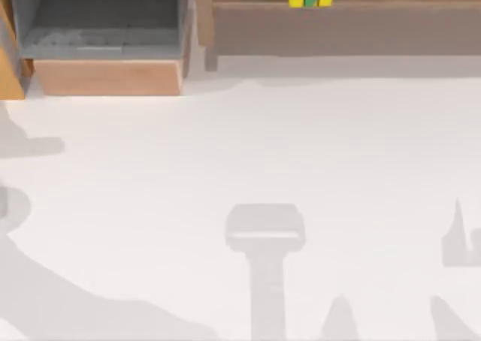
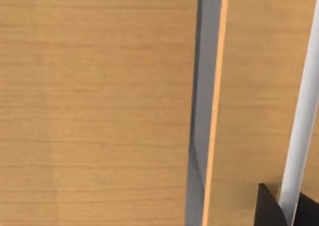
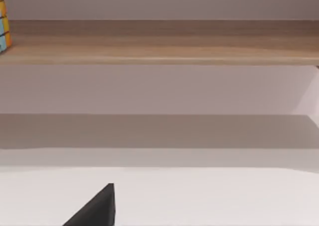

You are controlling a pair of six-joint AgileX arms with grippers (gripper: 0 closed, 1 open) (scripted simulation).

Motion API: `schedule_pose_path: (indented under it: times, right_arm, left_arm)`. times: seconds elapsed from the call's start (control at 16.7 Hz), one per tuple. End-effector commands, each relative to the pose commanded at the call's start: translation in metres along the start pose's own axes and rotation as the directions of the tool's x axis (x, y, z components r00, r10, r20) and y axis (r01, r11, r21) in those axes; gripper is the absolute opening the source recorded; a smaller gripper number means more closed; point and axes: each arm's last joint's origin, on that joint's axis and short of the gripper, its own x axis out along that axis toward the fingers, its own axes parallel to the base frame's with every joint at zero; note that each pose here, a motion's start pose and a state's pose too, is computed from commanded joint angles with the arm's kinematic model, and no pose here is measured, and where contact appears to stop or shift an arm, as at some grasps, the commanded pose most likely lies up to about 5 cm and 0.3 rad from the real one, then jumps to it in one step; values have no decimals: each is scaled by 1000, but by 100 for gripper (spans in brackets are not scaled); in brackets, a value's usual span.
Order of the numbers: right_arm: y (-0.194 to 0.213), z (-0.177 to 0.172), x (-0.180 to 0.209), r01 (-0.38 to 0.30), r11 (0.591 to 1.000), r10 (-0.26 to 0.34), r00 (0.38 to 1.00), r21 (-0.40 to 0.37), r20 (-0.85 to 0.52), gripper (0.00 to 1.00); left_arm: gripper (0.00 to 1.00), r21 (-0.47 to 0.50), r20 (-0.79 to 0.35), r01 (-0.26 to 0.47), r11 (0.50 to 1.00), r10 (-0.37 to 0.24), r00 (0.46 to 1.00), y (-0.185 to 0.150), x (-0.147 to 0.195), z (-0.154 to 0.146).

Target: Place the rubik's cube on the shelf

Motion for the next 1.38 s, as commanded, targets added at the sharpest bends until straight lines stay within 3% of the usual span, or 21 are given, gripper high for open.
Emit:
schedule_pose_path:
  times: [0.3,0.6,1.38]
  right_arm:
    - [0,0,0,0,1000,0,1000,0,0,100]
    - [0,0,0,0,1000,0,1000,0,0,100]
    - [0,0,0,0,1000,0,1000,0,0,100]
  left_arm:
    - [0,1,-2,-5,1000,5,1000,3,42,0]
    - [0,-2,-2,-2,1000,2,1000,3,46,1]
    - [98,-2,-2,-2,1000,2,1000,3,46,1]
